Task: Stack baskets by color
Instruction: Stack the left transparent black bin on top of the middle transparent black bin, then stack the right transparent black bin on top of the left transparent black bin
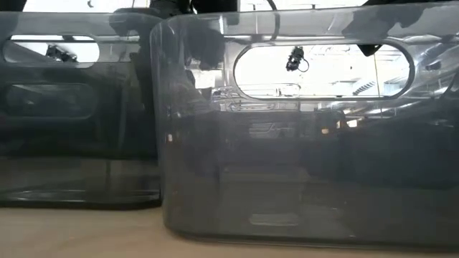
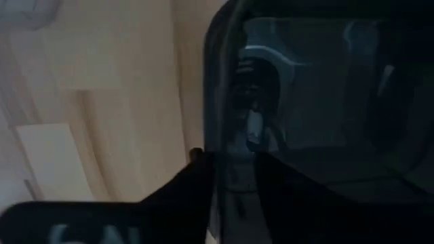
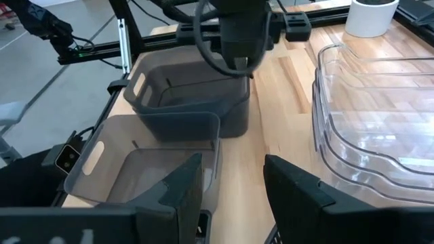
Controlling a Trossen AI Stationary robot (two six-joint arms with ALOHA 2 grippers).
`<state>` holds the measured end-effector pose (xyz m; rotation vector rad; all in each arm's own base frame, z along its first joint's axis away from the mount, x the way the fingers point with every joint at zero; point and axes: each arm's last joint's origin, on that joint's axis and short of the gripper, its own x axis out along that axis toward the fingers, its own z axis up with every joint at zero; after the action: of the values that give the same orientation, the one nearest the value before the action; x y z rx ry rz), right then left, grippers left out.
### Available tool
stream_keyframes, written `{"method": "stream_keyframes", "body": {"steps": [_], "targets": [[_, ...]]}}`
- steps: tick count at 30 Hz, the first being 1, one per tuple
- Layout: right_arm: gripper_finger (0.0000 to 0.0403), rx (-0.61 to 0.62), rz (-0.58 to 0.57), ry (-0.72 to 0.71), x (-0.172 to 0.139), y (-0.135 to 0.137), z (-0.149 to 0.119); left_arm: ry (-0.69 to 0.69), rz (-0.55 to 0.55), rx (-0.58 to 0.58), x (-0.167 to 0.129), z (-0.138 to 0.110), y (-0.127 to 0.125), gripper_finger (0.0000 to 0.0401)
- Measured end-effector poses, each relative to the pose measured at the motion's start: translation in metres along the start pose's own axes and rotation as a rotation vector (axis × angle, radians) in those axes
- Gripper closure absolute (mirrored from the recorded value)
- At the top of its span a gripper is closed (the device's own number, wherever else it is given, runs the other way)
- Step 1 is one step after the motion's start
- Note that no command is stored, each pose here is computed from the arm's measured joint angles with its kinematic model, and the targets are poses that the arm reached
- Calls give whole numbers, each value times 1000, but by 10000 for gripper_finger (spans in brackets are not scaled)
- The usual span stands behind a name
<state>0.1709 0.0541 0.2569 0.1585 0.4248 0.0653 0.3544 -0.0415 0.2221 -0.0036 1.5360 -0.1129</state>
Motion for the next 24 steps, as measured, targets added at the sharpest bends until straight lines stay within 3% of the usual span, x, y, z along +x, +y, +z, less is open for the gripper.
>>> {"method": "stream_keyframes", "body": {"steps": [6,11,16,24], "targets": [[242,-2,0,-1,0,0,0,0,161,12,-3,-4,-9,195],[242,6,1,-1,0,0,0,-10,208,30,-4,-6,-26,162],[242,11,12,-8,2,1,-6,-57,262,75,-12,-14,-44,167],[242,31,18,17,7,-1,-21,-368,263,17,-35,-35,-53,208]]}}
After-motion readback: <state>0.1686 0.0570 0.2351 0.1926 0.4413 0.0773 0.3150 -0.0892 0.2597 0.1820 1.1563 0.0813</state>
